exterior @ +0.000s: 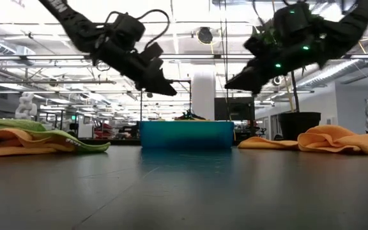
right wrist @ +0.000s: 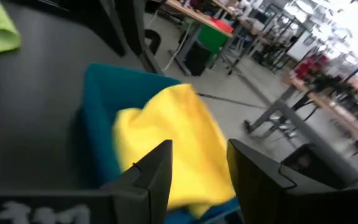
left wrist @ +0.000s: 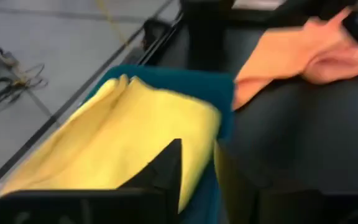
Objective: Fold microfiber towels
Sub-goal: Fold the right orange microfiber cloth
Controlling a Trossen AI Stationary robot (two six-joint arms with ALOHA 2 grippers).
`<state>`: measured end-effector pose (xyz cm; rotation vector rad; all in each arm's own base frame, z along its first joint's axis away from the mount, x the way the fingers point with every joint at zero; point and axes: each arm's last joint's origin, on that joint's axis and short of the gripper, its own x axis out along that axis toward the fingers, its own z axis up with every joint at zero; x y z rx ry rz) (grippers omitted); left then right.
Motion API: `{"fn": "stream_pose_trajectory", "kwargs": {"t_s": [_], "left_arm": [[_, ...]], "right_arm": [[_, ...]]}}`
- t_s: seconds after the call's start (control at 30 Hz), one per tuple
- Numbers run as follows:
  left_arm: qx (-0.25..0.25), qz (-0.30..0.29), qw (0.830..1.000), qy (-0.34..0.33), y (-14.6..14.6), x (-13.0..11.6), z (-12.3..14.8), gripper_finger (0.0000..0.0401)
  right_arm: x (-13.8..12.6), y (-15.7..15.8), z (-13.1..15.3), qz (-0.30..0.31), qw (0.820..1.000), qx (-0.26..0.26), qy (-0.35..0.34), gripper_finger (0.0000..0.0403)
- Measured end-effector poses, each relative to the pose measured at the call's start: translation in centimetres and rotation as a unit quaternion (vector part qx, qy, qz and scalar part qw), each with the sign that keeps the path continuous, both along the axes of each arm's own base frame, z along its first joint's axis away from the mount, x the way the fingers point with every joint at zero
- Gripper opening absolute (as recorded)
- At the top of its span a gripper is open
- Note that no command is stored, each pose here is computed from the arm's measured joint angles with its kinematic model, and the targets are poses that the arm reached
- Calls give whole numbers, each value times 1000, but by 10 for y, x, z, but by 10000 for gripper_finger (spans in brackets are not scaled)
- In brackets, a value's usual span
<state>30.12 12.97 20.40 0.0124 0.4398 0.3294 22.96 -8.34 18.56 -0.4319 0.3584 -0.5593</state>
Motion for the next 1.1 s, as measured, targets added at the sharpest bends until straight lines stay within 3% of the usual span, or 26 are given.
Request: {"fn": "stream_pose_trajectory", "kwargs": {"t_s": [0.17,0.33,0.43,0.87,1.1], "left_arm": [[1,-43,996,-77,-41,-14,-13,39],[15,-71,988,-136,-78,-25,-24,5],[23,-74,985,-155,-92,-30,-27,6],[25,-43,988,-147,-100,-39,-38,5],[50,-28,986,-158,-89,-39,-34,25]], "right_arm": [[-26,17,-19,-1,997,76,-26,144],[-33,36,-36,-17,983,177,55,144],[-30,46,-35,-20,981,185,62,144],[-46,30,-49,-136,960,219,107,144],[-48,13,-48,-108,957,247,103,144]]}}
